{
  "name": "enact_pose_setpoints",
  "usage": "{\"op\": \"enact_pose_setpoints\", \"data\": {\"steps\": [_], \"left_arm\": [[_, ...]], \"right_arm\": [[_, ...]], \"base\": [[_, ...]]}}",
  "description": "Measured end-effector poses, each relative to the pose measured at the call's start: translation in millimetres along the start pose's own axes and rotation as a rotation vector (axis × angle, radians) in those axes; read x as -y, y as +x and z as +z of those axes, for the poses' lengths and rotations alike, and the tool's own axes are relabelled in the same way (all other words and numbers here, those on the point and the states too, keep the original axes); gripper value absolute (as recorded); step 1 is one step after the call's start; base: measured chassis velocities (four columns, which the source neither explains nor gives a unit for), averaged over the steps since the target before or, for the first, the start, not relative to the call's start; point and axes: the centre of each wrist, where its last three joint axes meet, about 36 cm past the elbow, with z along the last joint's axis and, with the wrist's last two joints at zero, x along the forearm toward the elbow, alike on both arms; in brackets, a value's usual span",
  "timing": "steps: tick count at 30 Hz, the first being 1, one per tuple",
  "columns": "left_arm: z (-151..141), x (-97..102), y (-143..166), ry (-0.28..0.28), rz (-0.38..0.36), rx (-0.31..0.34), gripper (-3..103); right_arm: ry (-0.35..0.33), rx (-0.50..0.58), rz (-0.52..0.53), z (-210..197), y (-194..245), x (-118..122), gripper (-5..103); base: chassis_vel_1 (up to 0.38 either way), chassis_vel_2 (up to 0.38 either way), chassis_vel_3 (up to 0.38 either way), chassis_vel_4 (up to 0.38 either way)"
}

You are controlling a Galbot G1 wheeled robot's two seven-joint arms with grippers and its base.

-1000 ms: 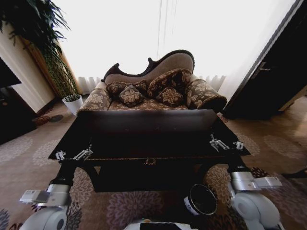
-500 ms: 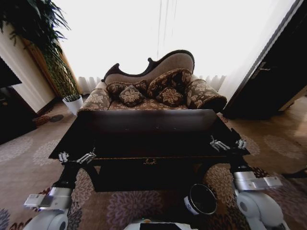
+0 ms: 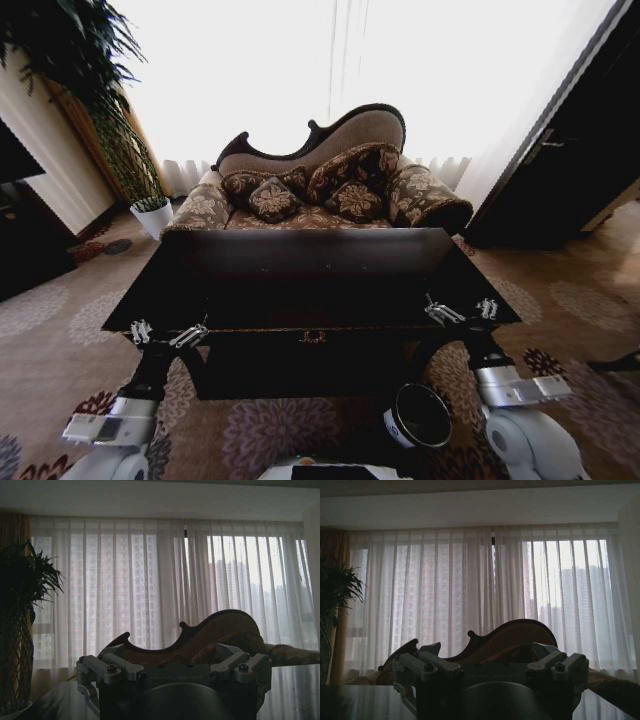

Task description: Move to the front of the table and place the trash on the table into the trash bin.

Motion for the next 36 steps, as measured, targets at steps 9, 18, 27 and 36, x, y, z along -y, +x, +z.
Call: {"op": "enact_pose_setpoints", "data": {"steps": [9,18,27,36], "left_arm": [[2,-0.5,1,-0.003,0.0,-0.005,100],[8,-1.6,-1,0.006,0.0,-0.011,100],[13,-0.6,-3,0.018,0.004,-0.014,100],[14,-0.1,-3,0.022,0.008,-0.018,100]], "right_arm": [[-0.017,0.007,-0.003,1,0,1,100],[-0.025,0.001,0.001,5,0,1,100],[-0.021,-0.003,0.009,6,1,3,100],[-0.014,-0.005,0.019,5,4,7,100]], "base": [[0.133,-0.123,-0.136,0.142],[0.242,-0.241,-0.239,0.235],[0.203,-0.215,-0.197,0.206],[0.162,-0.174,-0.172,0.179]]}}
